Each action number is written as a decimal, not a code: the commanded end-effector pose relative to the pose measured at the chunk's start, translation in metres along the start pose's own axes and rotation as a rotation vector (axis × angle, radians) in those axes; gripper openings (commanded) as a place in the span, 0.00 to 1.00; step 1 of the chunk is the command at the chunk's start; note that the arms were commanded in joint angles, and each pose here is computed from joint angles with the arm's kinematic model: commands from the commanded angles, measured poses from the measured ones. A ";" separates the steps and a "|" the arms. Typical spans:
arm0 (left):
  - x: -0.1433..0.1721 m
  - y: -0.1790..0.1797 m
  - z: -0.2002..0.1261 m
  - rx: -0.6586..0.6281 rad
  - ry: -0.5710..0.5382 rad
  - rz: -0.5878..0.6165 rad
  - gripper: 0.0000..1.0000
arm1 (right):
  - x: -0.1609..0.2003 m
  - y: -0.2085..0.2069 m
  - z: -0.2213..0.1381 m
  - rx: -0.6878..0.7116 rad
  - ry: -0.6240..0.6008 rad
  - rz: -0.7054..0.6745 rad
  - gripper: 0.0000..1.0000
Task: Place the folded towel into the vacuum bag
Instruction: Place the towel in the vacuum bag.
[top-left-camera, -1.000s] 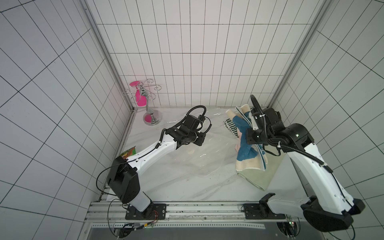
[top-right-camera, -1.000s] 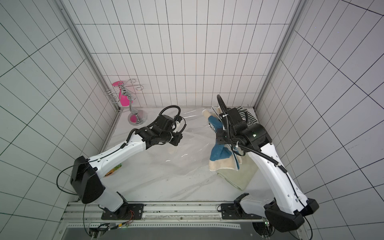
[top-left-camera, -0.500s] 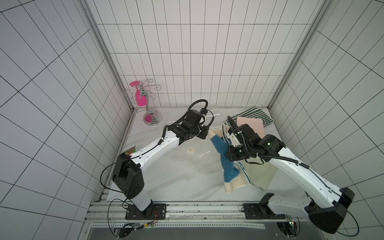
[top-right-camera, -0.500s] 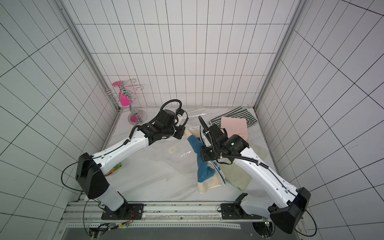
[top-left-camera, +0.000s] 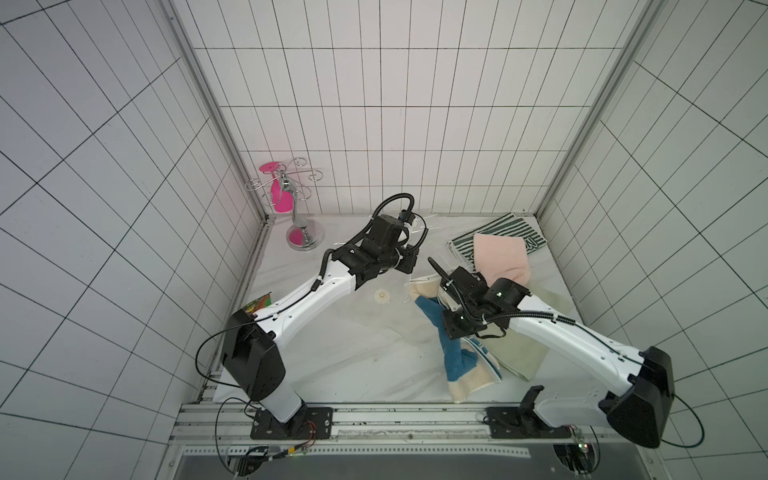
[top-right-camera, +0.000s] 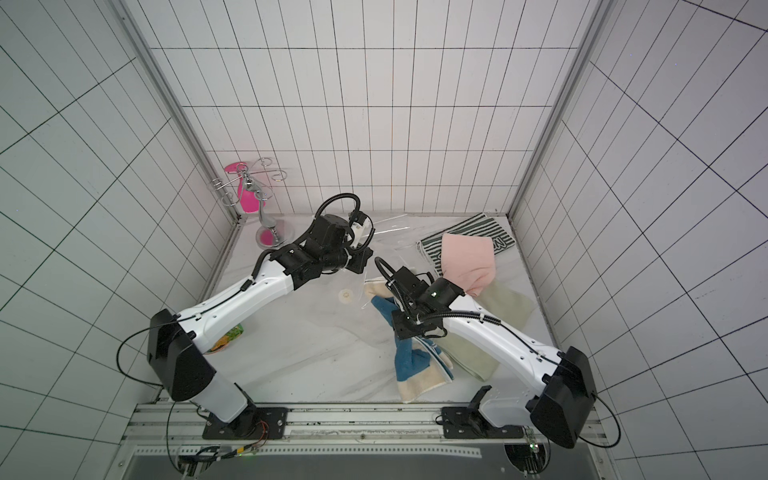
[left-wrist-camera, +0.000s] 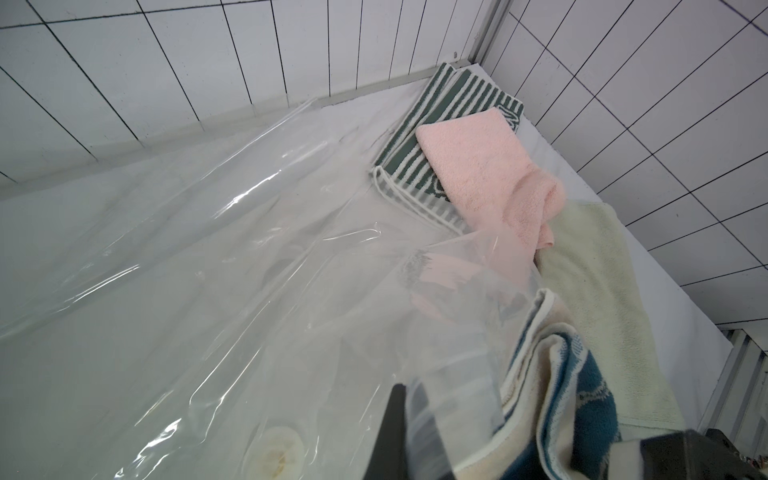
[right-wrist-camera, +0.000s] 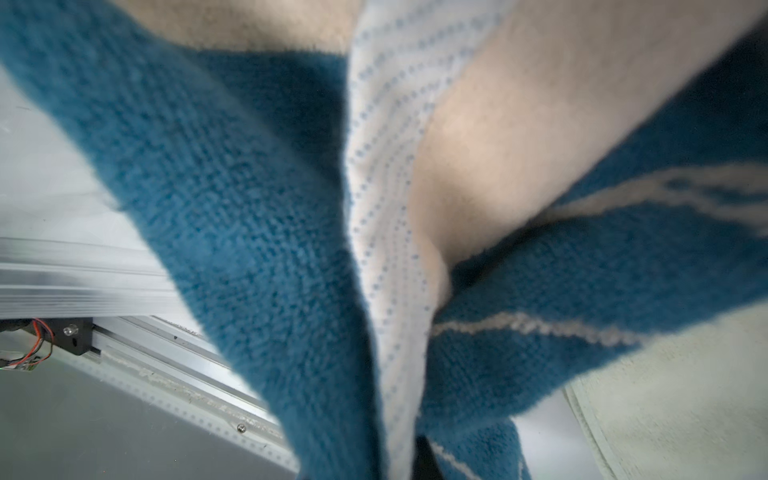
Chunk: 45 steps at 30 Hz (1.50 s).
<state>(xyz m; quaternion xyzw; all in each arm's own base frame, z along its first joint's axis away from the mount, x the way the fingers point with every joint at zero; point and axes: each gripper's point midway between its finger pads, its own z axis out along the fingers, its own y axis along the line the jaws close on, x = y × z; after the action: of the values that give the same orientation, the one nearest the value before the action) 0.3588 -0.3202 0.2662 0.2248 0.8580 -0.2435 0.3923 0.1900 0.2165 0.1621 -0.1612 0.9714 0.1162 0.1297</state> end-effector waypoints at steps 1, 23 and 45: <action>-0.029 -0.010 -0.019 0.012 -0.095 -0.001 0.00 | -0.035 0.035 -0.037 -0.060 -0.168 -0.031 0.00; -0.034 -0.027 -0.054 0.089 -0.153 0.015 0.00 | -0.043 0.021 0.022 -0.208 -0.088 0.100 0.00; 0.049 -0.073 -0.035 0.194 0.048 0.101 0.00 | -0.148 0.016 0.038 -0.289 -0.370 0.286 0.00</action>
<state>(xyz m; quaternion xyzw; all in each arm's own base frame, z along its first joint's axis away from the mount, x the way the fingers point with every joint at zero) 0.2863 -0.3359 0.2617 0.2867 0.8411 -0.2677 0.3724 0.3077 0.2799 0.1819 -0.0261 0.9243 0.3027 0.2311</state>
